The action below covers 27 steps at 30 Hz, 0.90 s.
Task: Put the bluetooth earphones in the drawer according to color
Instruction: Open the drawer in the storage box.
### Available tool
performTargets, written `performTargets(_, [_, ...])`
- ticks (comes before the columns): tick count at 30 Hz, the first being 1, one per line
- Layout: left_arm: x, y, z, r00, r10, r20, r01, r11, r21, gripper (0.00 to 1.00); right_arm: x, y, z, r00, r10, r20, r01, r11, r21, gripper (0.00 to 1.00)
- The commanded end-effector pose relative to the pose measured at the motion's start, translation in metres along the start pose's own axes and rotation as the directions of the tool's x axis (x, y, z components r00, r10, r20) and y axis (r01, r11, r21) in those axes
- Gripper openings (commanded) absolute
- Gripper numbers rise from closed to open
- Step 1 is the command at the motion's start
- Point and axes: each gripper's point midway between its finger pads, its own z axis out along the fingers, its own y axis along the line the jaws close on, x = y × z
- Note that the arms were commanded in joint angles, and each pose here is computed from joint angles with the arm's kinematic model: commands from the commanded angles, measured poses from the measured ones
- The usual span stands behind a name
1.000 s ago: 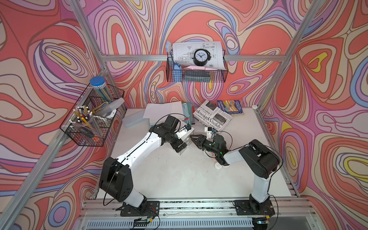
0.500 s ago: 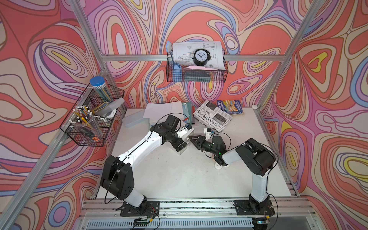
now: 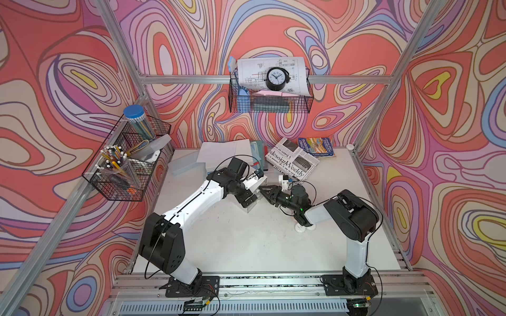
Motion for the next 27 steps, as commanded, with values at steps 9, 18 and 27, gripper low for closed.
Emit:
performTargets(9, [0.051,-0.023,0.021,0.977,-0.050,-0.207,0.070,0.994,0.087,0.97,0.005,0.011,0.008,0.999,0.027,-0.026,-0.029,0.998,-0.051,0.30])
performTargets(18, [0.054,-0.022,0.023,0.975,-0.050,-0.217,0.069,0.994,0.083,0.97,0.011,0.010,0.007,0.998,0.043,-0.050,-0.045,0.998,-0.042,0.28])
performTargets(27, [0.054,-0.023,0.023,0.975,-0.050,-0.217,0.071,0.994,0.089,0.97,0.012,0.012,0.007,0.997,0.050,-0.057,-0.052,0.998,-0.044,0.25])
